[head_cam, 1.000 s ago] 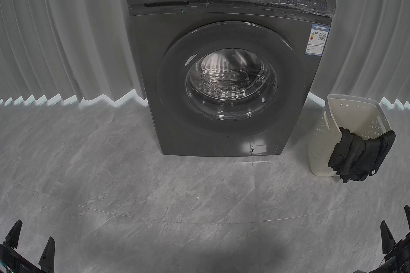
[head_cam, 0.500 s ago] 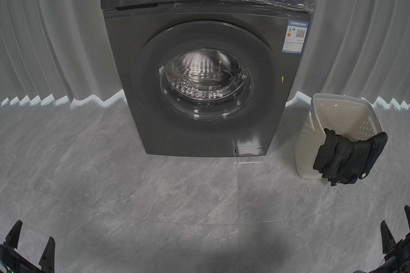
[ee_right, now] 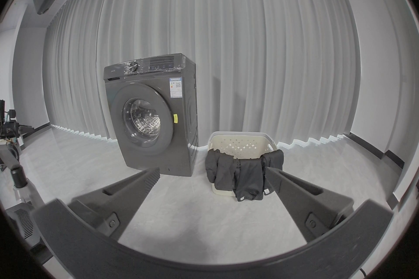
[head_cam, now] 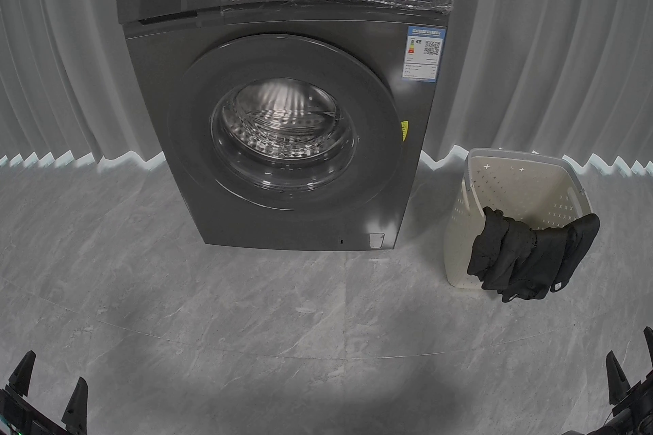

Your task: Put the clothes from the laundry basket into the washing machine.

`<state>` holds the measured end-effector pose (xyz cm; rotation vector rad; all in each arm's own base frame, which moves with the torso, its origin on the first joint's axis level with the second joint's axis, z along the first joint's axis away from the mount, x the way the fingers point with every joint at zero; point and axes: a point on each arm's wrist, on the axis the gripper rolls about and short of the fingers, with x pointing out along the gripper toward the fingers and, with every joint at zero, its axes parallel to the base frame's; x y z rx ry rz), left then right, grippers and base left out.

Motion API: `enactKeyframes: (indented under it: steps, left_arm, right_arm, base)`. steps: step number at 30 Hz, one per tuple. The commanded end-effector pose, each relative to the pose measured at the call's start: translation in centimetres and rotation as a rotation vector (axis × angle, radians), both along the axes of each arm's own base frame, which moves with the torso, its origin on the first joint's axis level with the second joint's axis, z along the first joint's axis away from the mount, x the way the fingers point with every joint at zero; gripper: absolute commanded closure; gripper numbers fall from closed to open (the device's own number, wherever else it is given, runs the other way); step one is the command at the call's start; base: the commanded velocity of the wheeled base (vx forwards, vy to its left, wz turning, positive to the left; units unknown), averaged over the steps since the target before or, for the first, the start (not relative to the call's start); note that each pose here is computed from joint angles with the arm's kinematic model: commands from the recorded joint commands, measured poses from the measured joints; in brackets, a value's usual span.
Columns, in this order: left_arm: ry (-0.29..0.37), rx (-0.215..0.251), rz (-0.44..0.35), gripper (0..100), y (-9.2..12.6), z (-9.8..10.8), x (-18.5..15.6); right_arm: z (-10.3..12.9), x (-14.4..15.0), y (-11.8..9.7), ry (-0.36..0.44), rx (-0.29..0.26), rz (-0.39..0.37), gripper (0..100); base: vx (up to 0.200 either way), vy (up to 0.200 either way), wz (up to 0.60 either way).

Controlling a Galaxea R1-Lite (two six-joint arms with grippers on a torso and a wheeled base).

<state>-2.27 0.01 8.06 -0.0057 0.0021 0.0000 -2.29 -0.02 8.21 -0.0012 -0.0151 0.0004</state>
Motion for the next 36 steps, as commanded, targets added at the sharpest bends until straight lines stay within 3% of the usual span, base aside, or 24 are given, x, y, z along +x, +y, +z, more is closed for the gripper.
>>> enactKeyframes:
  steps: [1, 36]
  left_arm:
    - [-0.001, 0.0, 0.0, 0, 0.0, -0.53, -0.01]
    - [-0.001, 0.001, 0.003, 0, 0.0, -0.53, -0.01]
  right_arm:
    - [-0.52, 0.01, 0.0, 0.001, 0.0, 0.001, 0]
    - [-0.52, 0.01, 0.0, 0.001, 0.001, 0.001, 0]
  base:
    - [0.0, -0.2, 0.0]
    - [0.0, -0.2, 0.0]
